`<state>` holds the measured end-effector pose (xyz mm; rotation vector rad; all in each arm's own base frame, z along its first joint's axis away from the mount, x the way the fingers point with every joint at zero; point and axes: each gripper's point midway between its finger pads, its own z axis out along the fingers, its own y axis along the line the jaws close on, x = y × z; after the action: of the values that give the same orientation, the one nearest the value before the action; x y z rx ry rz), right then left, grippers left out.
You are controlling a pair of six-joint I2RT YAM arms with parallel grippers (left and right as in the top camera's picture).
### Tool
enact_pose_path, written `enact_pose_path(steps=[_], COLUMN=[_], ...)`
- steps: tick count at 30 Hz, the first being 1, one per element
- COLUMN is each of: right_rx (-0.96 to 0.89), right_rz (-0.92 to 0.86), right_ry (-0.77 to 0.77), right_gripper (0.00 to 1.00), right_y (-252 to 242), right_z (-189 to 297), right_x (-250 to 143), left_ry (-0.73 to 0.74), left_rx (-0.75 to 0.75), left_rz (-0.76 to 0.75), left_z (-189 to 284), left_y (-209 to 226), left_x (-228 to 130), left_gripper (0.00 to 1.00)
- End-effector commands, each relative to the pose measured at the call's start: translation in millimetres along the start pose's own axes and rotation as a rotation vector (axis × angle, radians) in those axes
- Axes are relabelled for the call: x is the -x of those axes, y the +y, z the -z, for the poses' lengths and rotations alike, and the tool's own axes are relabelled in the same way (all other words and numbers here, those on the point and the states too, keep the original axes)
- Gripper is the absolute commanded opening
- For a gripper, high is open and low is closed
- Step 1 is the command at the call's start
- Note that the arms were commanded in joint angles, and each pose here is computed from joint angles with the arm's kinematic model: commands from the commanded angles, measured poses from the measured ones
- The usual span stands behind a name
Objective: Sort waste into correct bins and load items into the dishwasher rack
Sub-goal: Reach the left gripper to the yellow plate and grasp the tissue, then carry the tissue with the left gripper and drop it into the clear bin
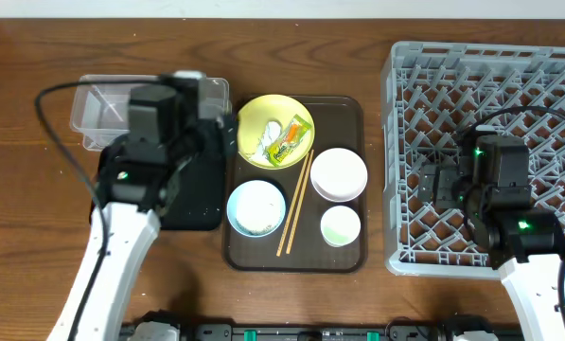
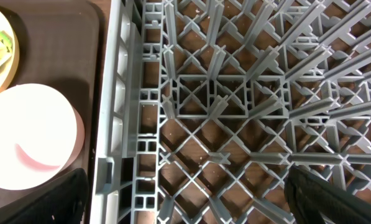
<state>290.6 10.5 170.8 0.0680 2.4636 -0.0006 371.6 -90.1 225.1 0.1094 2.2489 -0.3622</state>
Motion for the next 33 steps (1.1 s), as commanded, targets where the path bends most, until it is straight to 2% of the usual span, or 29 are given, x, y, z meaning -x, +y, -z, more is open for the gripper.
enact_pose_path(steps=[1,5,11,13,16,28,33], right_rx=[-0.005,-0.005,-0.004,-0.005,-0.005,-0.003,-0.003], right_rz=[-0.025,-0.025,-0.025,-0.025,-0.025,-0.024,-0.024], right_ry=[-0.03,-0.028,-0.029,-0.026,-0.024,-0.008,-0.007], right_gripper=[0.99,0.99,0.99,0.99,0.99,0.99,0.99], right_y=[-3.5,-3.5,-3.4,-3.6,-3.6,-3.3,-3.3], right_z=[6.7,6.7,6.7,6.7,6.6,6.6,6.6], right_x=[9.9,9.3,9.7,8.9,8.5,4.4,4.3], left_ry=[0.018,0.113,0.258,0.27,0.263,0.184,0.169], left_rx=[-0.051,-0.079,-0.102,-0.096,-0.075,-0.041,-0.044], left_rz=[-0.071,-0.092,-0.118,-0.122,-0.125,-0.136,-0.138], left_z=[-28.8,-72.0,-123.6,-134.2,-148.6,-182.2,-193.3], left_y=[-18.6,-31.2,-44.0,-43.4,-38.1,-29.8,-28.6], left_x=[-0.4,-28.2,-79.6,-86.9,-90.7,-86.1,-88.6], left_gripper=[0.98,0.97,0.89,0.87,0.84,0.82,0.73])
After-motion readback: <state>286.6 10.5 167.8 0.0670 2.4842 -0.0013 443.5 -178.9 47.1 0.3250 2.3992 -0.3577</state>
